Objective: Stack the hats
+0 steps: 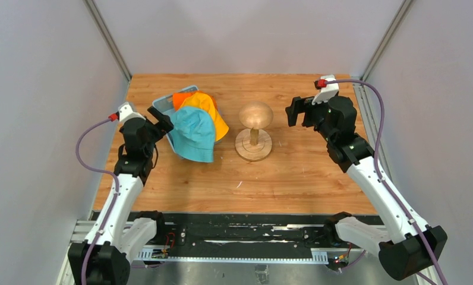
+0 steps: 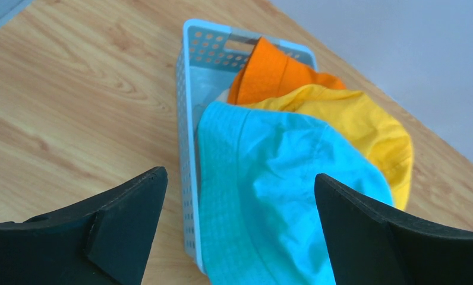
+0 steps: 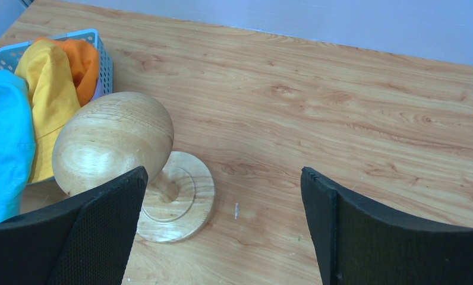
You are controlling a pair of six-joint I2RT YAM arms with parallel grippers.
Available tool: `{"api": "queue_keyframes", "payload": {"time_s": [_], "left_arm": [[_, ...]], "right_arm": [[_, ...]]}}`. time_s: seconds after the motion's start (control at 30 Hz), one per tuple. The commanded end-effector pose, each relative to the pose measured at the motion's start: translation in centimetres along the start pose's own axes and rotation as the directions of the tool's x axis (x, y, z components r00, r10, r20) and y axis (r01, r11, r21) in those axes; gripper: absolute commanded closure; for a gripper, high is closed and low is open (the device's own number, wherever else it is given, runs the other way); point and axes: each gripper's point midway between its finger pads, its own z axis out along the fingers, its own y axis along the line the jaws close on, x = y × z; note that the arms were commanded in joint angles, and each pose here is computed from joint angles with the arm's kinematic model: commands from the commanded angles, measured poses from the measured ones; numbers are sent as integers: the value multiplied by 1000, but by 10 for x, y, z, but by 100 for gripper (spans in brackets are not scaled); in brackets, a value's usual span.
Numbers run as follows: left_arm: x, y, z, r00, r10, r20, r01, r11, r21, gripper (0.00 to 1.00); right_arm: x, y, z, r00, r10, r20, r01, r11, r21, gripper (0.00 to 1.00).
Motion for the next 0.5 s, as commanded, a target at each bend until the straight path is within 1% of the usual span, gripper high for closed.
{"api": "queue_keyframes", "payload": {"time_s": [0.0, 0.07, 0.2, 0.47], "left_arm": [[15, 23, 6, 999, 2, -44, -7, 993, -114, 3], [20, 32, 8, 999, -1, -52, -7, 989, -151, 7], [31, 39, 15, 998, -13, -65, 1, 984, -177, 18], [68, 44, 36, 982, -20, -188, -17, 980, -196, 30]], "right_arm": [[-4, 4, -4, 1000, 9, 12, -9, 1000, -8, 1], [-3, 4, -4, 1000, 8, 11, -8, 1000, -6, 1], [-1, 4, -4, 1000, 7, 8, -7, 1000, -4, 1], [4, 2, -2, 1000, 5, -2, -5, 1000, 2, 1]]}}
